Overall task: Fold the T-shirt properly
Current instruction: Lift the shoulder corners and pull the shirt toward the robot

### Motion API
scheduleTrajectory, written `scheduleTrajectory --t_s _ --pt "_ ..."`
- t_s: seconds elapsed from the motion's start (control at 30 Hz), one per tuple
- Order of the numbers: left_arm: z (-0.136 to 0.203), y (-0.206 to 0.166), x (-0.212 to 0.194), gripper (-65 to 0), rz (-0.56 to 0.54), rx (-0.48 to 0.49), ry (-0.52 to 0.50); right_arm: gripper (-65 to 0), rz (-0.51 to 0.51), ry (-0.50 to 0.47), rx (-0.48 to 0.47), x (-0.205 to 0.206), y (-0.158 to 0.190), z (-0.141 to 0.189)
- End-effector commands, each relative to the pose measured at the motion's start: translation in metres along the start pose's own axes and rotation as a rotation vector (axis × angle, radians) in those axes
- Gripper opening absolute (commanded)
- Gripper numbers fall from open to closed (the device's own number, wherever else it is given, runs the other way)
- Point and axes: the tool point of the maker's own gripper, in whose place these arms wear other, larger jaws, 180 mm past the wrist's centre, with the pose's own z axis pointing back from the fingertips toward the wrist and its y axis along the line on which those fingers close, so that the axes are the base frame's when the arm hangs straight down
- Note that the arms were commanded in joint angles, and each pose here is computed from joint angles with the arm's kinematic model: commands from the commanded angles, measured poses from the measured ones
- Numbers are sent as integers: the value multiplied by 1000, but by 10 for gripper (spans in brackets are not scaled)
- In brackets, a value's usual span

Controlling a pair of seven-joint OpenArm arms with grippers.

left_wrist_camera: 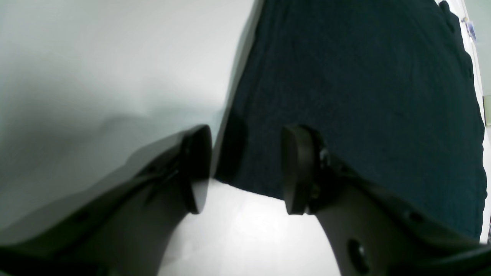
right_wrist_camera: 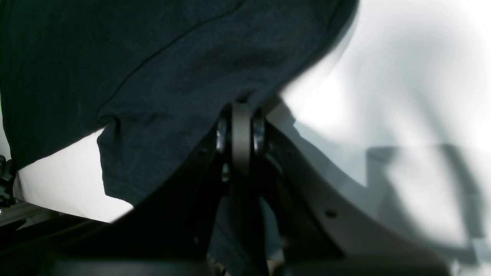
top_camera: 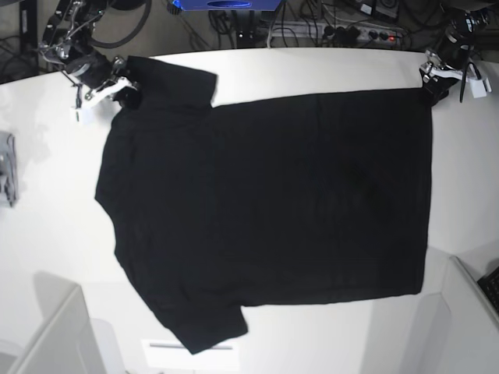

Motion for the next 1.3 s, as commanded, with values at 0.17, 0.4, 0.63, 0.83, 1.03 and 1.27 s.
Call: scheduleTrajectory --t_s 0.17,0.4,0.63,0.83,1.03,1.27 --pt "-6 -9 -9 -369 -14 -29 39 -650 14 80 -64 -16 -13 3" --pt "-9 -13 -10 -377 -6 -38 32 -650 14 80 -64 -16 -13 3" --pt "-9 -12 -8 -650 -12 -36 33 -650 16 76 -64 -15 -13 3" --pt "-5 -13 -8 -650 -28 -34 38 -650 17 76 -64 -16 -13 4" --pt "5 -11 -4 -650 -201 18 86 -650 19 79 -71 -22 -13 9" --pt "16 -20 0 -650 -282 18 91 -650 75 66 -96 -24 -9 31"
